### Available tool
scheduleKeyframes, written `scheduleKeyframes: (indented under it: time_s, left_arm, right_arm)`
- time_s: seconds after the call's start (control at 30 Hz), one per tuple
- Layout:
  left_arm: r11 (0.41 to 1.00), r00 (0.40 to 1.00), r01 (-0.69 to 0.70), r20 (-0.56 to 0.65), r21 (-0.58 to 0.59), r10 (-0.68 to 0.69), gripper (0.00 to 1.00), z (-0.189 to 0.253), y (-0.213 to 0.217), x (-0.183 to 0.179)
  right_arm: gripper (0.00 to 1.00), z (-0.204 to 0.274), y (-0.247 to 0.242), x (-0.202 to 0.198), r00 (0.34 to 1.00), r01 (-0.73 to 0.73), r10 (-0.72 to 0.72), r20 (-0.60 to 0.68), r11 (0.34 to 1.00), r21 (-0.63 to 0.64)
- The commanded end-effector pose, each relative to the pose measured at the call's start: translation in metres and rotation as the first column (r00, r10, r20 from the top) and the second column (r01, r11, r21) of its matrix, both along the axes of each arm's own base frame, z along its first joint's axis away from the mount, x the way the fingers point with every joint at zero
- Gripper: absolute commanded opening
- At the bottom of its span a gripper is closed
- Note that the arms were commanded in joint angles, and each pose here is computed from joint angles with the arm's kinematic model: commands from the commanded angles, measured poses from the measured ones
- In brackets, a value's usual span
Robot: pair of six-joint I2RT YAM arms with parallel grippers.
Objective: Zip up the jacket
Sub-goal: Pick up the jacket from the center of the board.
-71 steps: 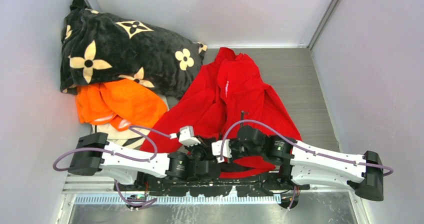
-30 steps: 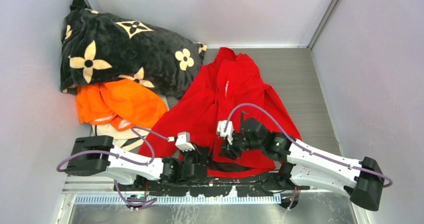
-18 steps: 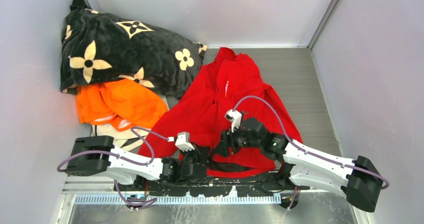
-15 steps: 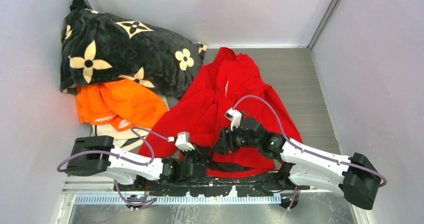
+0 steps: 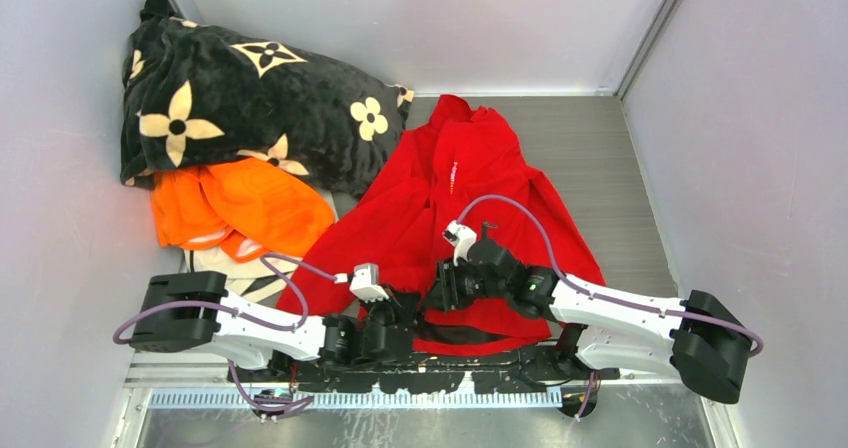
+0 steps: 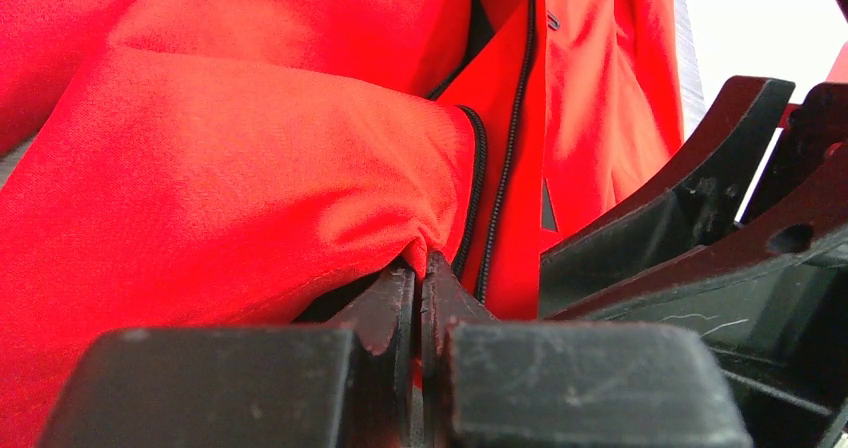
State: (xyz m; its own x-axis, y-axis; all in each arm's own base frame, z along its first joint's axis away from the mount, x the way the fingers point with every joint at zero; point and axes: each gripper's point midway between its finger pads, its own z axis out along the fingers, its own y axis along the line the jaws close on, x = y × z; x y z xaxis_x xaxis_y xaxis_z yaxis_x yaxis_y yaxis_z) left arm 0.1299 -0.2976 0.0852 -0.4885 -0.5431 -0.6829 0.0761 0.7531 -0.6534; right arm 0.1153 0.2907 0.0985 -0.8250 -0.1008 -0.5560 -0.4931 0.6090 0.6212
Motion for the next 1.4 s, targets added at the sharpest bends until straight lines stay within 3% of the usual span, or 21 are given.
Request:
scheduleKeyframes:
  time_s: [0.0,0.2,0.33,0.6,0.97,1.13,1.37]
  left_arm:
    - [0.998,0.998,-0.046,0.050,-0.051,0.048,0.00,0.024,0.001,0.009]
    - [0.996,0.997,-0.053,0.057,-0.066,0.057,0.00,0.027,0.002,0.010]
    - [0.996,0.996,-0.052,0.061,-0.079,0.057,0.00,0.029,0.003,0.010]
    - [0.992,0.990,-0.073,0.112,-0.102,0.084,0.00,0.048,0.011,0.016]
    - [0.964,0.941,-0.197,0.240,-0.180,0.237,0.00,0.122,0.056,0.038]
    - [0.968,0.941,-0.126,0.283,-0.219,0.186,0.00,0.139,0.038,0.050]
    - [0.980,0.898,-0.037,0.423,-0.194,0.118,0.00,0.166,0.008,0.055]
  right_arm:
    - [0.42,0.026,0.017,0.004,0.999,-0.012,0.009,0.039,0.997,0.070]
    - [0.30,0.018,0.015,0.005,1.000,0.002,-0.004,0.030,0.999,0.047]
    - [0.02,0.020,0.017,0.007,0.999,0.009,-0.011,0.030,0.998,0.062]
    - [0.01,0.041,0.019,0.016,0.998,0.059,-0.060,0.001,0.985,0.162]
    - [0.01,0.092,0.016,0.034,0.985,0.170,-0.163,-0.052,0.904,0.393]
    - [0.01,0.111,0.013,0.039,0.979,0.202,-0.191,-0.071,0.865,0.460]
    - [0.01,0.114,0.001,0.037,0.979,0.139,-0.193,0.071,0.876,0.462]
